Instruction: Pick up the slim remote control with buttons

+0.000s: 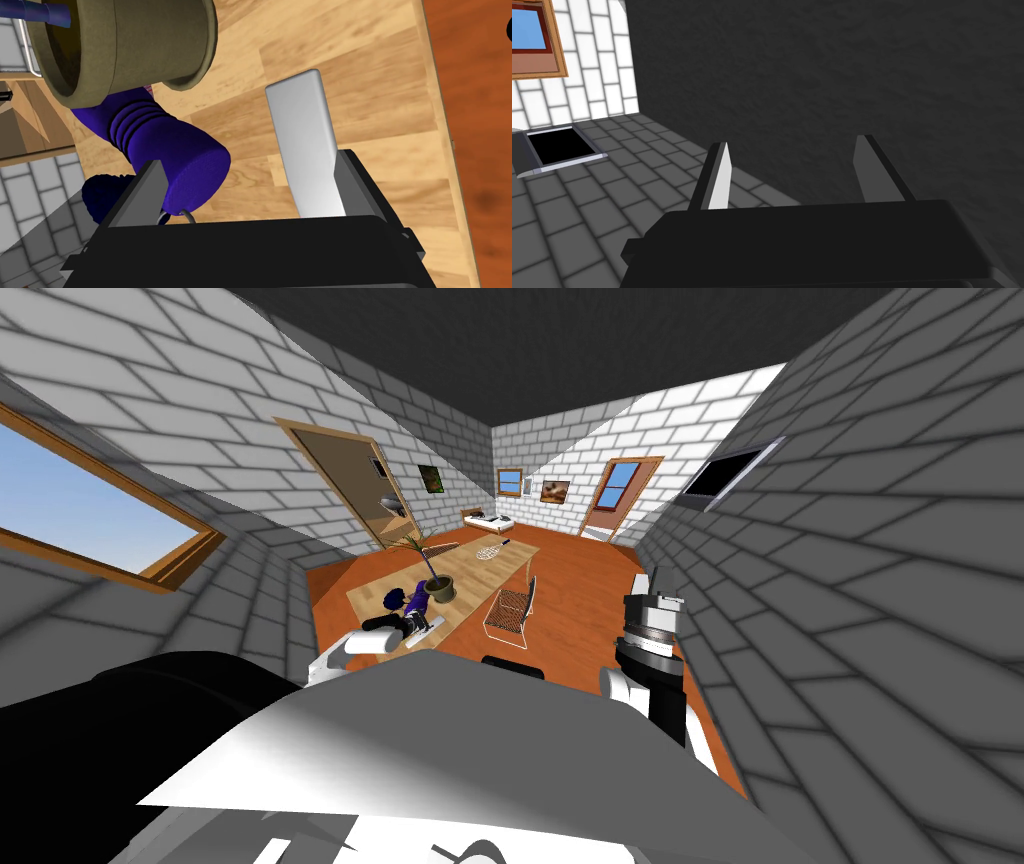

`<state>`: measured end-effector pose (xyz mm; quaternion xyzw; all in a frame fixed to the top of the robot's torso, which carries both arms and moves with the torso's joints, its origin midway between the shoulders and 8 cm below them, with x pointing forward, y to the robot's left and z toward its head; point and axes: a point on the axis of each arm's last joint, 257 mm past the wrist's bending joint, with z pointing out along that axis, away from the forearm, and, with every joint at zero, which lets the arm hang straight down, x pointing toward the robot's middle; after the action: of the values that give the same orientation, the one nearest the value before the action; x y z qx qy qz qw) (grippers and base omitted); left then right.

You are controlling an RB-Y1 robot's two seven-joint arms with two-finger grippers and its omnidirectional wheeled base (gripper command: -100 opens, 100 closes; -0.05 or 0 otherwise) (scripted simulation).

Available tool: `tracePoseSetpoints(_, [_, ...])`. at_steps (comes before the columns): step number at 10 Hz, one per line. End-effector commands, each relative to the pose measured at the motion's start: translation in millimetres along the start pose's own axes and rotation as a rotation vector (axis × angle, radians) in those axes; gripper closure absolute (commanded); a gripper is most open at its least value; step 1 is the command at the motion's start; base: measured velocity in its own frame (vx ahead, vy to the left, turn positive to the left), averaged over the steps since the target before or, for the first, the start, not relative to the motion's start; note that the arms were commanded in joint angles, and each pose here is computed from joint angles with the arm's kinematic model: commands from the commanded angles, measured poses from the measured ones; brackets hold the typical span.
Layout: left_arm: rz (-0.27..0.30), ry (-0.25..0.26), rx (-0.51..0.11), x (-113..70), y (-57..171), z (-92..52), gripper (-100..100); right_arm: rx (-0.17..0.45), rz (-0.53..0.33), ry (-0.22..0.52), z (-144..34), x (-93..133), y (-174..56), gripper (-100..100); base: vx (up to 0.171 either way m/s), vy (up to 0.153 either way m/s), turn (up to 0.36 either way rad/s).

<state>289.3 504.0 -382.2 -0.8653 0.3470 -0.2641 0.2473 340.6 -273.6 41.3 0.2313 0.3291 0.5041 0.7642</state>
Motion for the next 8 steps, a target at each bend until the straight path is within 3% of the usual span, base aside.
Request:
tracePoseSetpoints(1, [-0.024,-0.038,-0.045,-14.6,10,-0.5,-100,0.0,0.0,0.0,0.0,0,0,0,0.058,0.011,-0.068])
tracePoseSetpoints(2, [-0.069,-0.076,-0.083,-34.3,18,0.3,-100,0.0,0.0,0.0,0.0,0,0,0,0.07,0.012,-0.09])
tracePoseSetpoints(3, [-0.069,-0.093,-0.107,-38.2,24,-0.6,-100,0.0,0.0,0.0,0.0,0,0,0,0.063,0.01,-0.057])
tracePoseSetpoints(4, [-0.114,-0.129,-0.143,-56.7,32,-1.2,-100,0.0,0.0,0.0,0.0,0,0,0,0.068,0.014,-0.111])
tracePoseSetpoints(5, [-0.114,-0.143,-0.163,-59.7,37,-2.4,-100,0.0,0.0,0.0,0.0,0,0,0,0.058,0.018,-0.042])
tracePoseSetpoints(8, [-0.202,-0.222,-0.247,-94.7,58,-8.1,-100,0.0,0.0,0.0,0.0,0,0,0,0.069,0.024,-0.073])
